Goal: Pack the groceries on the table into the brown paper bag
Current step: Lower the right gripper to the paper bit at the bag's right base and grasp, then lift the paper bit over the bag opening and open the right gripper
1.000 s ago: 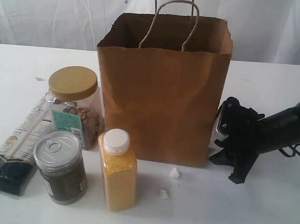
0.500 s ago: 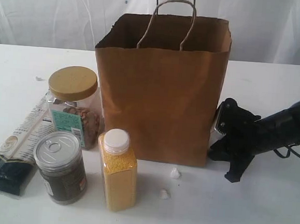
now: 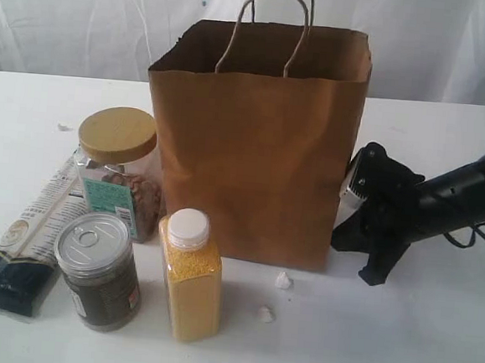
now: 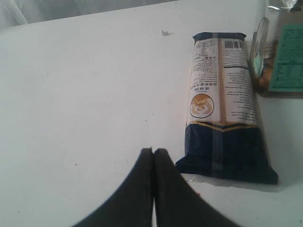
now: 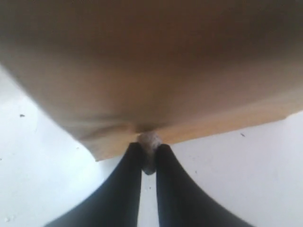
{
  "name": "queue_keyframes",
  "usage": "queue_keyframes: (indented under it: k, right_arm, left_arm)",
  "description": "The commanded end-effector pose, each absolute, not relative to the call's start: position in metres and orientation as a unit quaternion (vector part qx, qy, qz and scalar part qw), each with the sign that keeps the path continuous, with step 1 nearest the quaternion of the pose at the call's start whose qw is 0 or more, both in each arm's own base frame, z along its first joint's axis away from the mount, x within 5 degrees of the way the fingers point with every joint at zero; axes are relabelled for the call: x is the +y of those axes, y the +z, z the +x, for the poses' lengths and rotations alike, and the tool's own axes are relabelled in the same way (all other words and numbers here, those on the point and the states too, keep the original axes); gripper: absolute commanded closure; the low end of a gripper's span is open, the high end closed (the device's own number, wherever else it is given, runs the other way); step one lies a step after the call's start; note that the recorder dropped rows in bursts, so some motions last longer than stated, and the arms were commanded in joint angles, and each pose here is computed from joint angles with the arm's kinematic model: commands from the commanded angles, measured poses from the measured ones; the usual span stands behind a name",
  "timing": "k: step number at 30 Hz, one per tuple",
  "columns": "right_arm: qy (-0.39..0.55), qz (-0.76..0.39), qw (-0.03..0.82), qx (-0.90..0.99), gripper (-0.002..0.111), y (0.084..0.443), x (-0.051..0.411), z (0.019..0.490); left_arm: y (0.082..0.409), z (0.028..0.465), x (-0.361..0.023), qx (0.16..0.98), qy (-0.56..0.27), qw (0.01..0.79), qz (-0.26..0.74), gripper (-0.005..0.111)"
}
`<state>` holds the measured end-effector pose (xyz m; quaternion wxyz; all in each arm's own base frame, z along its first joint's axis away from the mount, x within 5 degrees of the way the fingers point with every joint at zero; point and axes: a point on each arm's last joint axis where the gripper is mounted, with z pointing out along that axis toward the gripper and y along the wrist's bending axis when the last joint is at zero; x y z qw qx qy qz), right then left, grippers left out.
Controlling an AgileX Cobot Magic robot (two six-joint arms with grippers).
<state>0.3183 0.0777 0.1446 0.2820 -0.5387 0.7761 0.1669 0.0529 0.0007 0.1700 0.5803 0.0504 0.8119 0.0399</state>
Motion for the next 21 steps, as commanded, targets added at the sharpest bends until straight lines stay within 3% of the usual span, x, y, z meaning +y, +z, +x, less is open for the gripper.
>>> queue_keyframes:
  k: [1, 10, 21]
  right_arm:
    - [0.161, -0.515, 0.275, 0.796, 0.108, 0.163, 0.074, 0.313]
    - [0.113, -0.408, 0.215, 0.88, 0.108, 0.188, 0.036, 0.3]
    - [0.124, -0.181, 0.284, 0.933, 0.108, 0.261, 0.017, 0.27]
  left_arm:
    - [0.17, 0.053, 0.001, 0.81, 0.038, 0.583, 0.048, 0.107]
    - [0.17, 0.053, 0.001, 0.81, 0.038, 0.583, 0.048, 0.107]
    - [0.17, 0.053, 0.001, 0.81, 0.039, 0.583, 0.048, 0.107]
